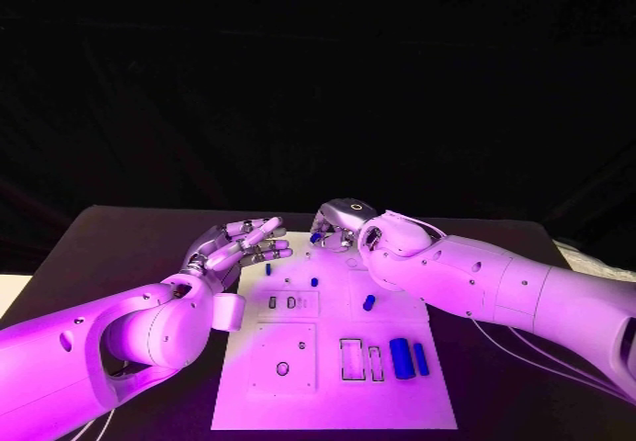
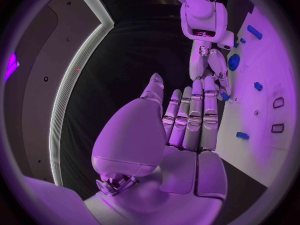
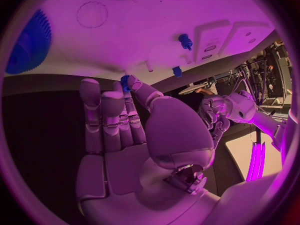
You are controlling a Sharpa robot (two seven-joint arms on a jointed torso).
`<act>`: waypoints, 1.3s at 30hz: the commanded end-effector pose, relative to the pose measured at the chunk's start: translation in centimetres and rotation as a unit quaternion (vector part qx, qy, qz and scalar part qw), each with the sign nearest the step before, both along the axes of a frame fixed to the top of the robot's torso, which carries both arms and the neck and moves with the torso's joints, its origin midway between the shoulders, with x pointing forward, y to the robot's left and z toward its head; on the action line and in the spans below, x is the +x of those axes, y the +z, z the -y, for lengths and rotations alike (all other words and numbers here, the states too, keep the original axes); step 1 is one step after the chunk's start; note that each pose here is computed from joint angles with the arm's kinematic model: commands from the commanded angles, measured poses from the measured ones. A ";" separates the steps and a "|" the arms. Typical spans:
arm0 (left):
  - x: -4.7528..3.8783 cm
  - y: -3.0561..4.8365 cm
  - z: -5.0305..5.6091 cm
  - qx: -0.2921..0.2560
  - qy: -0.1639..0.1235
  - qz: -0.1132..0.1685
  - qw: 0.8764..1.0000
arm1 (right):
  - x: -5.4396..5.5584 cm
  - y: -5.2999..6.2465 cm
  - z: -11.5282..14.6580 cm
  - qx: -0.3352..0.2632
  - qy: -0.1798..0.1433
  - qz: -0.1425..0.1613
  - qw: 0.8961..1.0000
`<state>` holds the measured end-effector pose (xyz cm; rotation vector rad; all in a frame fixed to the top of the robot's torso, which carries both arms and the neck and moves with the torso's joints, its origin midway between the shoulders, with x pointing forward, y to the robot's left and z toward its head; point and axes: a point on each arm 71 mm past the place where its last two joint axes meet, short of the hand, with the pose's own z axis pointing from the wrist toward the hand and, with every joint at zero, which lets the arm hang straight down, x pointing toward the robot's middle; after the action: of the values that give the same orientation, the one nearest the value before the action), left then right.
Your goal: Assemble the parts on the task board
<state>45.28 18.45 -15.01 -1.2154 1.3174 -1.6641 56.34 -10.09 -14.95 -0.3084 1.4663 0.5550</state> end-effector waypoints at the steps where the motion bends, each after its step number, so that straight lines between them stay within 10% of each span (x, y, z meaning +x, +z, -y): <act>1: -0.09 0.25 0.3 -0.008 -0.009 0.006 1.000 | 0.0 -0.2 -0.2 -0.013 0.003 -0.008 1.000; 26: -0.07 0.38 0.3 -0.008 -0.009 0.007 1.000 | 0.2 -0.2 -0.3 -0.002 -0.007 0.002 1.000; 39: 0.09 0.28 -0.4 -0.007 -0.002 0.004 1.000 | -2.4 2.0 6.4 0.063 -0.030 -0.027 0.997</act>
<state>45.39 18.95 -14.91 -1.2190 1.3105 -1.6549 54.16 -16.29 -13.06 -0.2126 1.4544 0.5779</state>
